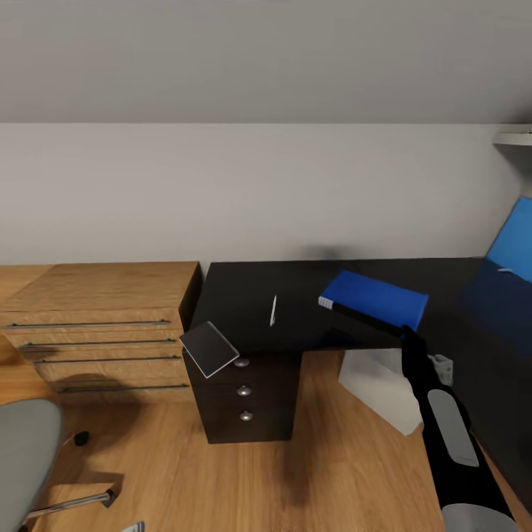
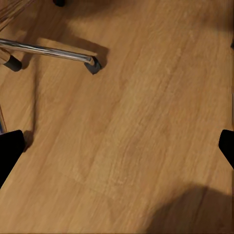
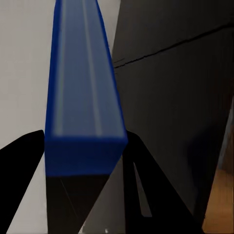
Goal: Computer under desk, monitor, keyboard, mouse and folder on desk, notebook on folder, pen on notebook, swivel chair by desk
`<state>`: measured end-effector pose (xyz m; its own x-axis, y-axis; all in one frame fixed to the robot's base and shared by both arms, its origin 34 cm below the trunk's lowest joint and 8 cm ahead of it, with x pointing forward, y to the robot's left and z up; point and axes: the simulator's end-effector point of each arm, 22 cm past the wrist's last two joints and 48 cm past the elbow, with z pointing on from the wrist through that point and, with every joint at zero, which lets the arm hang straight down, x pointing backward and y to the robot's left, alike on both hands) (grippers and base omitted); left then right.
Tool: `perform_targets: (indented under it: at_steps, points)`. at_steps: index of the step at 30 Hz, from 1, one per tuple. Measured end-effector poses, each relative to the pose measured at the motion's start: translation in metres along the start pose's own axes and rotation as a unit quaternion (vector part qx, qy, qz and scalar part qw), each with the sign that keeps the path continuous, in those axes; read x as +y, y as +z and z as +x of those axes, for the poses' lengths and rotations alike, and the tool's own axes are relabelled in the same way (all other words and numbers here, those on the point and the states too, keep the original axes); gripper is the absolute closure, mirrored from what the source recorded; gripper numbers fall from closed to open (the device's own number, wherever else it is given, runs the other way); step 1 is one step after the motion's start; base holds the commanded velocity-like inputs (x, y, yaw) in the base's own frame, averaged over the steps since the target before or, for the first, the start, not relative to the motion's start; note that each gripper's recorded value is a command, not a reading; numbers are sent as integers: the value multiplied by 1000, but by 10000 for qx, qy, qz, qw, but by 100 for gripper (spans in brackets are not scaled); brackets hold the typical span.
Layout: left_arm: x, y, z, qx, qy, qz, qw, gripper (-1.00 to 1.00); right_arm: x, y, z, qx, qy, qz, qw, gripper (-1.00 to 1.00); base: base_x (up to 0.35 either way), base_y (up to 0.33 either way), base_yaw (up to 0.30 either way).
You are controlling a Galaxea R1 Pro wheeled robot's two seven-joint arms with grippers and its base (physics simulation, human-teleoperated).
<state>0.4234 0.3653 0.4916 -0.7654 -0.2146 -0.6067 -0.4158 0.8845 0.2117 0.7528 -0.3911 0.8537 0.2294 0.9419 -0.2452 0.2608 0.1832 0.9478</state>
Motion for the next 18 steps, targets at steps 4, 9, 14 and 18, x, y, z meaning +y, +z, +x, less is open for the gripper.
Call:
perform_targets:
  at_steps: [4,9,14,18]
  points:
    - [0,0,2,20,9,-5,10000,-100,-4,1,-3,-98,-36,34,9999,100,0,0,-199]
    - [1,1,4,42,20,-10,10000,-100,-7,2,-6,-165,-46,65,9998,100,0,0,-199]
    - [1,1,6,65,31,-16,10000,-100,-10,2,-8,-232,-43,87,9997,100,0,0,-200]
    - [1,1,8,84,39,-20,10000,-100,-12,3,-7,-233,-46,106,9997,100,0,0,-201]
